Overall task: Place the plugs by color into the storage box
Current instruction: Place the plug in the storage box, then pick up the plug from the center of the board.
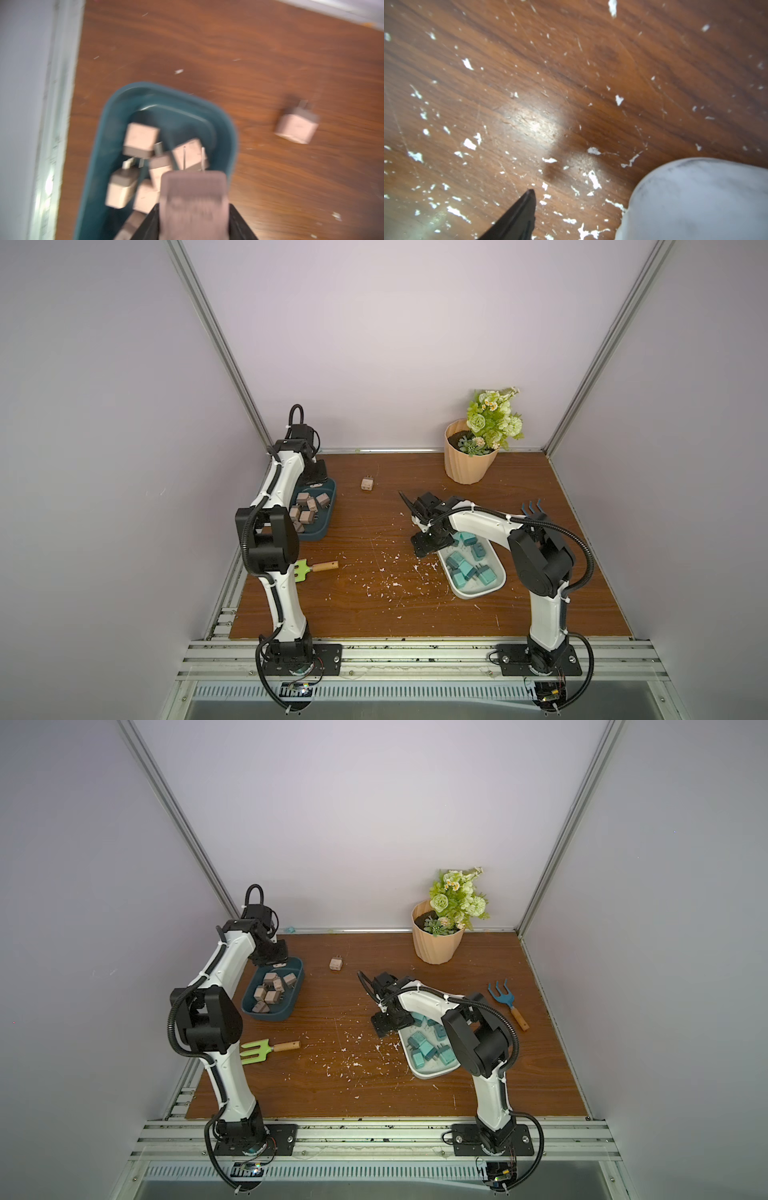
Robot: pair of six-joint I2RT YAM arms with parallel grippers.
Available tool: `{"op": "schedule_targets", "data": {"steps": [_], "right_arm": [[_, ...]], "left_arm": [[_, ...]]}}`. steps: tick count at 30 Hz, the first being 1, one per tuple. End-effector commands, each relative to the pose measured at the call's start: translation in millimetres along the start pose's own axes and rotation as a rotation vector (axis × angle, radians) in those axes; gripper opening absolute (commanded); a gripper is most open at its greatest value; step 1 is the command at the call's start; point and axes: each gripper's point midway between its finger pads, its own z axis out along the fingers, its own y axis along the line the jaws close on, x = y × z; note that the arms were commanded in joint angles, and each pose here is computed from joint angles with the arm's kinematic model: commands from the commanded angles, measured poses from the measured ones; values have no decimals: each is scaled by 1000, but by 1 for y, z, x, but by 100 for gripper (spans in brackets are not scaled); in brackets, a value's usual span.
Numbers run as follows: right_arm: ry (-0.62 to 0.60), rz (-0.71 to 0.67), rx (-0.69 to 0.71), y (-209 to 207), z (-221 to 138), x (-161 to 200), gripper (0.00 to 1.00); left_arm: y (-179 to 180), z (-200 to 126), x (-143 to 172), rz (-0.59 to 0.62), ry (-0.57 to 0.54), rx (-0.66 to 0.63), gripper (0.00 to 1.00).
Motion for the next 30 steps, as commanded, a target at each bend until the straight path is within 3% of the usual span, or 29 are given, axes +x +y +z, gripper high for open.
{"op": "schedule_targets", "data": {"steps": [1,9,15,22,30], "right_arm": [[101,-8,-51,14,28,21,80],[116,-18,-41,13,29,28,80],[113,-19,-33,11,27,29,80],[81,-27,-28,13,19,14,80],[36,-39,-29,19,-7,-3,80]], "left_arm": [[20,12,17,11,67,-57,50],[19,34,5,-6,76,-56,50],[4,27,-10,-36,37,-10,51],[-84,14,-11,69,-9,74,76],[-180,46,3,143,3,147,86]]}}
